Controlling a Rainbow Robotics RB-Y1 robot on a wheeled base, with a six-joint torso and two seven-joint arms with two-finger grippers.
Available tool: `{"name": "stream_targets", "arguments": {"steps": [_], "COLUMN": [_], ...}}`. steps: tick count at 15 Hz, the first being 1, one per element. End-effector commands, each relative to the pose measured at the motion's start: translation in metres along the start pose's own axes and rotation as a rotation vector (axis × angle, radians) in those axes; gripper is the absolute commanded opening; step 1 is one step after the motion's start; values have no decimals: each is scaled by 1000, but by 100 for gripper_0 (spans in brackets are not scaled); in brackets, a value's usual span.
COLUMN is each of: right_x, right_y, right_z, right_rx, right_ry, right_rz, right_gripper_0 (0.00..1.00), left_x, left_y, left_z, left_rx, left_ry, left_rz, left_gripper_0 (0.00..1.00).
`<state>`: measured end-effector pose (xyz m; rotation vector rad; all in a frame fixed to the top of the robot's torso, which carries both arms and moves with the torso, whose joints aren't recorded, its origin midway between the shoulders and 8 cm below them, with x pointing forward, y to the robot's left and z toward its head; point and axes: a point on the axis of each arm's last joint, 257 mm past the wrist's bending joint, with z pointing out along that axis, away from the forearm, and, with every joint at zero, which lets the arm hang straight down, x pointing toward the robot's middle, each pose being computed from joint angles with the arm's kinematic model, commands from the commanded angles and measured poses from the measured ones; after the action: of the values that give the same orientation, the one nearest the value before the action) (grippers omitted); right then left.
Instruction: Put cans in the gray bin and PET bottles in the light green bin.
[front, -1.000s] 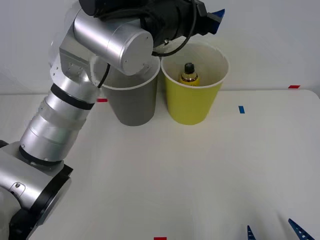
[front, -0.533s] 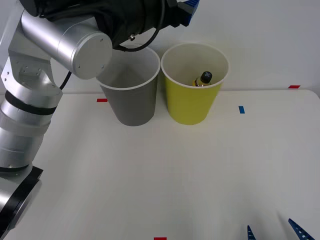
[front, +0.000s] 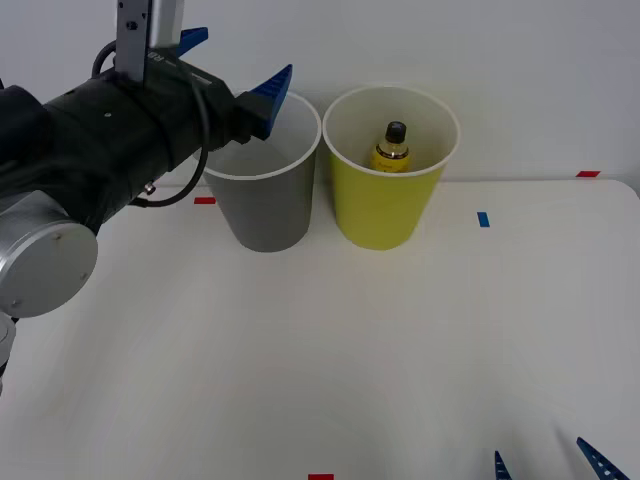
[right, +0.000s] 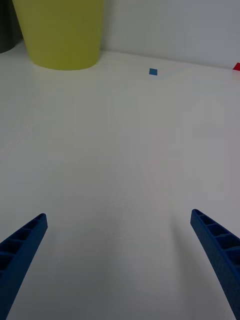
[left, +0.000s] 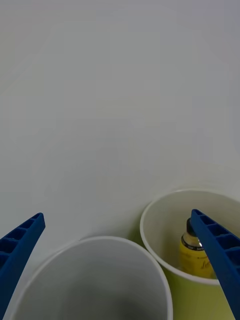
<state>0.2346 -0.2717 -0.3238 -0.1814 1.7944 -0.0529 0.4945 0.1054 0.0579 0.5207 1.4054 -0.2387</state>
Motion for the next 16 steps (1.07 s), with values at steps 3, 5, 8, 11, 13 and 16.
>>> {"name": "stream_targets", "arguments": {"steps": [3,5,8,11,13,16], "right_x": [0,0,0,0,0,0], "right_y": [0,0,0,0,0,0], "right_z": [0,0,0,0,0,0], "right_rx": [0,0,0,0,0,0], "right_ry": [0,0,0,0,0,0], "right_rz": [0,0,0,0,0,0], "right_gripper_0": [100,100,100,100,100,100], "left_x": [49,67,98,122,132,139], "left_y": [7,5,0,-6,-11,-17], "left_z": [-61,-77,-101,-116,-120,-127], "left_rx": [-62,-77,-93,-118,-137,-121], "left_ry": [59,78,145,174,183,194], "left_rz": [-21,-36,-63,-127,-138,-183], "left_gripper_0": [100,100,100,100,100,100]}}
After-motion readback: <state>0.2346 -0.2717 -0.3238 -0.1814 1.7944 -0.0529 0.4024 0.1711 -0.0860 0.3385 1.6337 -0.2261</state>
